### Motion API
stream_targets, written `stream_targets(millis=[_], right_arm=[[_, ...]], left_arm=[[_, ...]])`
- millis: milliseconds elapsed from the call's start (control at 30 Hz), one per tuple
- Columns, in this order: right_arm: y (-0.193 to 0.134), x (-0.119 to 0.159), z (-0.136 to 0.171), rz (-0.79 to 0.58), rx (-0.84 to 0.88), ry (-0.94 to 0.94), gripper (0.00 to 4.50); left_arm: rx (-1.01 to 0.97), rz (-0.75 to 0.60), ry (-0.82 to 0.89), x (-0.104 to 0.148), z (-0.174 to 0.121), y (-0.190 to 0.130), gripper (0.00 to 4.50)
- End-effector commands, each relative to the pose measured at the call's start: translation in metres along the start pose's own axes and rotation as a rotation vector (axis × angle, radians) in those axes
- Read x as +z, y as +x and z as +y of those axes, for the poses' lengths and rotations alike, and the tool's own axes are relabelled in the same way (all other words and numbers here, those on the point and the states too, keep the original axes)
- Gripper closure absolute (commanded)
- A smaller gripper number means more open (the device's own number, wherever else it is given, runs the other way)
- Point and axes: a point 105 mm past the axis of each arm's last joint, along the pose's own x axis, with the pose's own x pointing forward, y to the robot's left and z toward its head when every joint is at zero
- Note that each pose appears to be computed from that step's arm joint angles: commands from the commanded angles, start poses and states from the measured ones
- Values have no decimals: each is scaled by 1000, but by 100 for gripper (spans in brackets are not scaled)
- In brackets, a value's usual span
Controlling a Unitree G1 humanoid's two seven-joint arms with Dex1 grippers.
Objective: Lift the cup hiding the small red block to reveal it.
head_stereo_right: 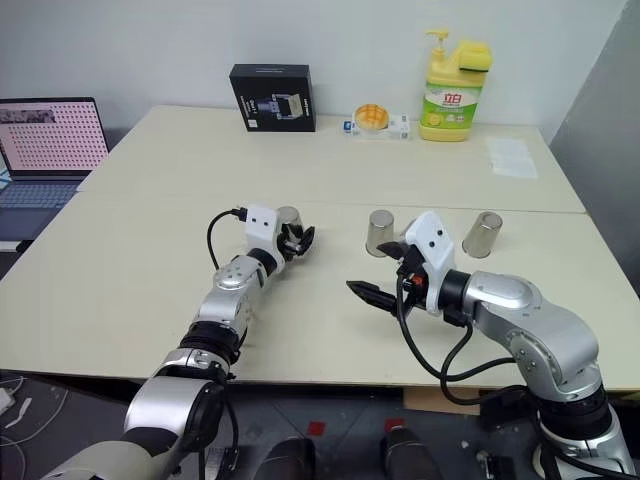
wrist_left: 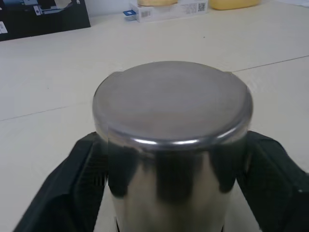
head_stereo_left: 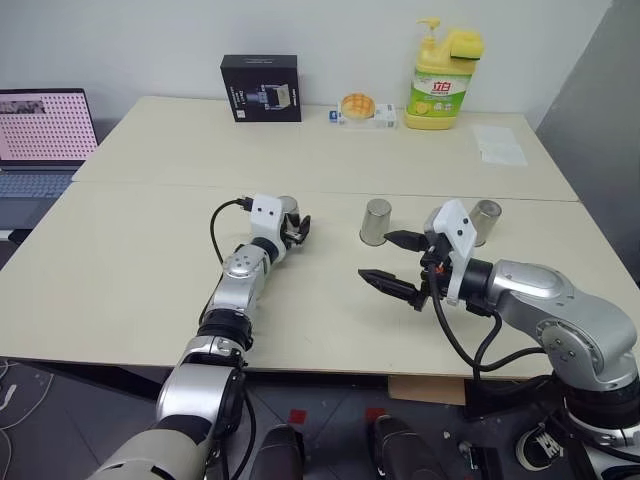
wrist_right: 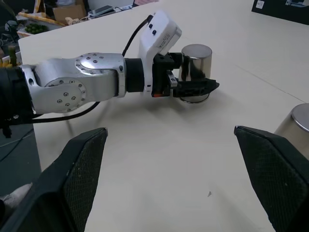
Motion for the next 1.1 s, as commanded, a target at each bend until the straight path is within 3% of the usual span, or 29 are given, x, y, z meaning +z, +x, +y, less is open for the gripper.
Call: stream_targets(millis=[33, 67, 167, 333, 433, 633, 867, 933, 1067, 1100], right_arm=[[-6, 11, -1, -40, -28, -24, 0], [-6, 11, -1, -40, -29, -23, 0], [-5, 10, -3, -38, -31, -22, 0], [0, 10, 1, -53, 4, -5, 0], [4, 8, 4, -52, 26, 0, 0], [9, 9, 4, -59, 48, 1, 0], [11, 9, 3, -60, 49, -5, 0], [11, 9, 3, -59, 45, -4, 0], [12, 8, 5, -64, 41, 5, 0], [13, 8, 5, -66, 43, 7, 0]], left_arm=[[-16, -87, 17, 25, -1, 4, 141], [-33, -107, 29, 31, -3, 4, 161], [-44, -158, 42, 56, -2, 0, 166], [80, -174, 42, 92, 26, -27, 166], [125, -117, 34, 82, 39, -42, 166], [239, 4, -4, 38, 70, -53, 166], [241, 24, -54, 12, 70, -43, 166], [241, 24, -59, 8, 71, -43, 95], [235, -4, -56, 17, 73, -47, 5], [236, -9, -49, 21, 74, -49, 1]])
